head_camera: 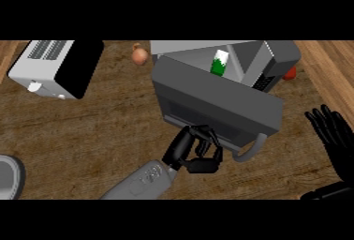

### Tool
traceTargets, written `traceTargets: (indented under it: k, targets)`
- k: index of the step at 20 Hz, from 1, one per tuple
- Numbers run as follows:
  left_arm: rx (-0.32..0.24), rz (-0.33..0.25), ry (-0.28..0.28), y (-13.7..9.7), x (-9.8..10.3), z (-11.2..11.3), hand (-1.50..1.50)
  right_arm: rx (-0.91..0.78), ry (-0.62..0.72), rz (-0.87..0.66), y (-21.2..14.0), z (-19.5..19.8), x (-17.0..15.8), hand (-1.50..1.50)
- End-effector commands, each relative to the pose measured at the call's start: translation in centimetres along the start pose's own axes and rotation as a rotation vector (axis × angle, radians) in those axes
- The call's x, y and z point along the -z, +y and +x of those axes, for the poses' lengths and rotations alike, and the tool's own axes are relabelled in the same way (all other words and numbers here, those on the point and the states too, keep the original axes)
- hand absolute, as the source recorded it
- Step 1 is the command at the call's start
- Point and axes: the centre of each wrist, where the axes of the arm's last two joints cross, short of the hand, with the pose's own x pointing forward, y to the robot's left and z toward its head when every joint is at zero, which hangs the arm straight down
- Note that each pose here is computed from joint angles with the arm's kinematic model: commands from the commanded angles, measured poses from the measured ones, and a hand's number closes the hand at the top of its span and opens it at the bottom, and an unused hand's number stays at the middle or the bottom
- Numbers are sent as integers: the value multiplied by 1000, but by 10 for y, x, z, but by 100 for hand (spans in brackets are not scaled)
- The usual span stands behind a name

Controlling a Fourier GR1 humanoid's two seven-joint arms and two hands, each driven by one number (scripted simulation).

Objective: Pick up the milk, place it into the microwave and close the microwave

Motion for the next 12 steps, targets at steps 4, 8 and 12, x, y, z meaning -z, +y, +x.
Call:
traceTargets:
  k: [4,8,12]
  targets:
    - [-35,155,-67,2,27,24,150,1,-41,123,-9,24,23,-150]
    - [-52,277,-53,10,38,30,150,-27,-56,149,-14,40,34,-150]
    - [-40,341,-25,17,52,35,-150,-38,-88,121,-18,48,43,-150]
